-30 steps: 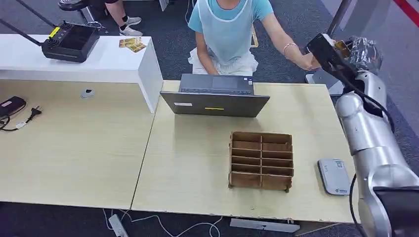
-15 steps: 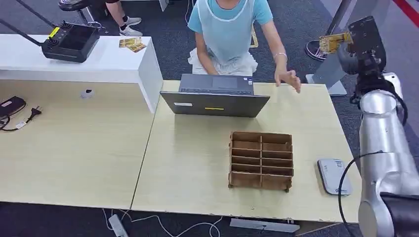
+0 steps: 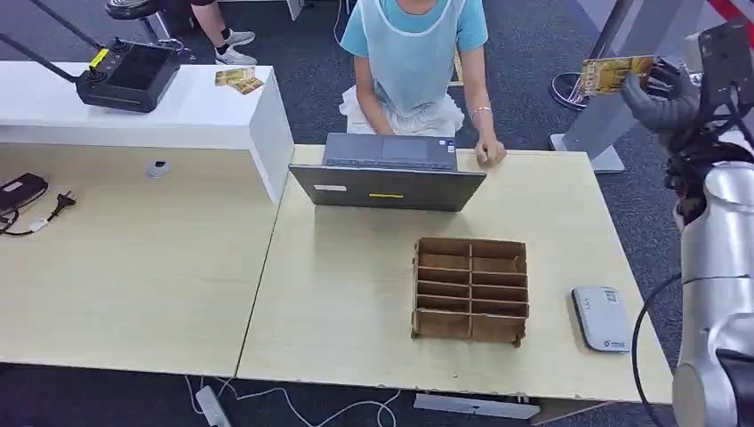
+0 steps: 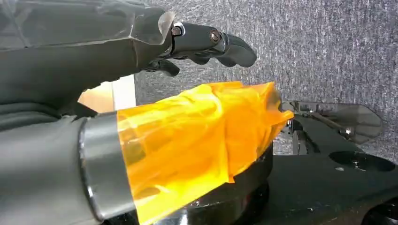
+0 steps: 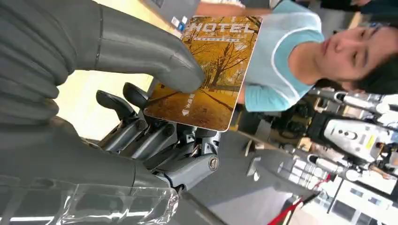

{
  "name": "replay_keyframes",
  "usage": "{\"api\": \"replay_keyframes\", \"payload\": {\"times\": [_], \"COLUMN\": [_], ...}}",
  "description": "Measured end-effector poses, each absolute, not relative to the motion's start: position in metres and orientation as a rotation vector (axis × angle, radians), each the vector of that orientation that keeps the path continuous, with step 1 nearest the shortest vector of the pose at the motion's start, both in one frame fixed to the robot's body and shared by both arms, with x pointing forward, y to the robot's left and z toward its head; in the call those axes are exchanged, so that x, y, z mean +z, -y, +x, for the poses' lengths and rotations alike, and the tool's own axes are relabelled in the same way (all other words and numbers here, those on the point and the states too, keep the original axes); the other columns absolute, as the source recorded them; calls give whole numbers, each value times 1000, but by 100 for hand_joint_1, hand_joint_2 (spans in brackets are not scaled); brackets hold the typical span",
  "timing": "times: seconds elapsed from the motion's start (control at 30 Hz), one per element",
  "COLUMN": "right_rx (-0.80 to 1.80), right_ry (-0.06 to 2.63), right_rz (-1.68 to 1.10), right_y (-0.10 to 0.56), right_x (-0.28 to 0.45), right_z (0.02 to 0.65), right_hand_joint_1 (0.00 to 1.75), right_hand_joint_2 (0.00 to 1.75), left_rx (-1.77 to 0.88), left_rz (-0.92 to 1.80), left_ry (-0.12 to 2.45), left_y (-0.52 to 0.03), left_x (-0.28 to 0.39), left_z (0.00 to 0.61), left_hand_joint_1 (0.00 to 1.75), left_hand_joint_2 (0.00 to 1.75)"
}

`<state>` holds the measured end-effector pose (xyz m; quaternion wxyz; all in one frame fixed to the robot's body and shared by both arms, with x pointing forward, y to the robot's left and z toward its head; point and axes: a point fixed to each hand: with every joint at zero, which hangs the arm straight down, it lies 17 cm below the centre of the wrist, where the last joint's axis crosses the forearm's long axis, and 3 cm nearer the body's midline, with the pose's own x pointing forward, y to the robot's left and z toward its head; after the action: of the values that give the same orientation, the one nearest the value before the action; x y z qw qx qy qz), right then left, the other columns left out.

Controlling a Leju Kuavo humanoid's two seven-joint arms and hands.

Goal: Pass the card to the sensor for recognition and then transmit it.

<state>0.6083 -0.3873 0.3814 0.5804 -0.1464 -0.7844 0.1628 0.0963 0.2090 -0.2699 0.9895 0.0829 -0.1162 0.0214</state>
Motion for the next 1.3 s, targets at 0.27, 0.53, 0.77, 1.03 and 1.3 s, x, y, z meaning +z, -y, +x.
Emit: {"api": "replay_keyframes", "payload": {"times": [0.27, 0.53, 0.77, 1.03, 1.3], "right_rx": [312, 274, 309, 412, 467], "right_ry": [1841, 1818, 1781, 1722, 1632], "right_rz": [-143, -82, -87, -22, -53], "right_y": [430, 463, 486, 506, 533], "right_x": [358, 332, 325, 317, 301], "right_z": [578, 546, 524, 483, 443], "right_hand_joint_1": [175, 175, 175, 175, 175], "right_hand_joint_2": [175, 175, 175, 175, 175], "left_rx": [44, 48, 49, 87, 93], "left_rz": [185, 133, 111, 184, 185], "left_ry": [247, 248, 250, 254, 256], "left_y": [-213, -206, -207, -215, -215], "left_x": [-269, -270, -271, -270, -269], "left_z": [98, 99, 97, 97, 98], "left_hand_joint_1": [0, 0, 0, 0, 0], "left_hand_joint_2": [0, 0, 0, 0, 0]}}
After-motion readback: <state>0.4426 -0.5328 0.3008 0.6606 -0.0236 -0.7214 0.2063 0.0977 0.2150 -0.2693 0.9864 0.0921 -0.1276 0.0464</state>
